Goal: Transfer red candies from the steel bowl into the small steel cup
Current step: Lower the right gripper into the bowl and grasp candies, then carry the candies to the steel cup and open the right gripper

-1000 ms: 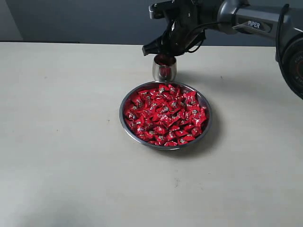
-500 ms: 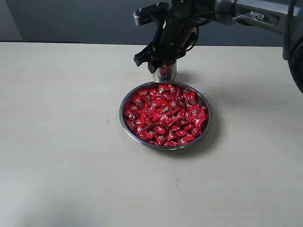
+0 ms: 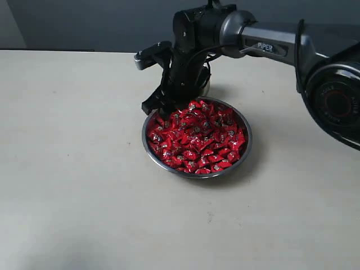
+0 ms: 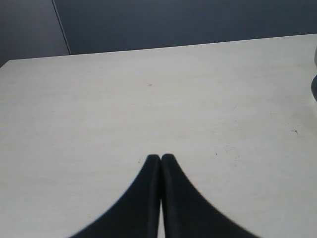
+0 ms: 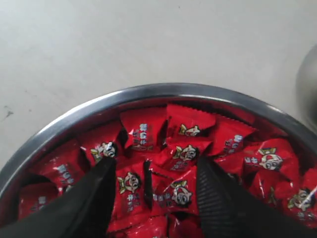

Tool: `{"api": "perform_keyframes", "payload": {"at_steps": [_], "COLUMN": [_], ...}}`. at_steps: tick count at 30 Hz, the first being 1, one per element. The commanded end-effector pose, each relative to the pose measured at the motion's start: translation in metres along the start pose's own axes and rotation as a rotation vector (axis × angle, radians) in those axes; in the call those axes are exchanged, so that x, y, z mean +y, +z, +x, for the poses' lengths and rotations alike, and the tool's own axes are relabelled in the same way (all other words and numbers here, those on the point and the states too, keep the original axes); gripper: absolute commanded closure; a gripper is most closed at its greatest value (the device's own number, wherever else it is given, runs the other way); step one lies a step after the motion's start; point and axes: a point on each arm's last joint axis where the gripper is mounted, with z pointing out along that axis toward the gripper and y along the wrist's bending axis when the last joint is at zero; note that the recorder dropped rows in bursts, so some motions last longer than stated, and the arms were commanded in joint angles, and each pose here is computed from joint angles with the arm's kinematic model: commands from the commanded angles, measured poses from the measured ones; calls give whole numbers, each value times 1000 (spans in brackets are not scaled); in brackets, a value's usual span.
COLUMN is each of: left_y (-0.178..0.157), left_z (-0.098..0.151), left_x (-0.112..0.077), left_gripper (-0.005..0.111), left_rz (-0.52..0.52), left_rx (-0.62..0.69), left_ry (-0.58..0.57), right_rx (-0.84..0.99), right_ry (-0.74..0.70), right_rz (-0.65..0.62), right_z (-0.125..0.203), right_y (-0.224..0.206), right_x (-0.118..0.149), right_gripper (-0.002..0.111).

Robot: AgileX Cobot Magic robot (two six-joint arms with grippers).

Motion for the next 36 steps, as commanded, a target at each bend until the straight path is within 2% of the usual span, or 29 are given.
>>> {"api": "perform_keyframes", "payload": {"at_steps": [1,5,8,11,18,27,31,36], "left_y": [-1,-1,-1,-1,-1,-1,-1,-1], "left_z": [-3,-3,-3,-3,-3,-3,-3,-3], "left_x": [0,0,0,0,0,0,0,0], "left_gripper": [106,106,106,106,106,106,106,106], "left_rz": [6,6,6,6,6,6,6,6], "left_rx": [-19,-19,-19,-19,-19,-19,-19,-19], "left_ry": [2,2,2,2,2,2,2,2], "right_rx": [2,2,18,31,23,-117,-204,-320], "right_ry": [-14,-25,-14,0,13,38,57,159], "right_rz": [20,41,80,125,131,118,137,159], "right_z": [1,2,3,5,2,-10,-15,-19], "right_y": [15,24,28,29,4,-57,-77,-83], "right_x": [-4,-6,-10,-14,-13,-8,-18,-48], "right_gripper": [60,63,81,108,108,108,108,108]}}
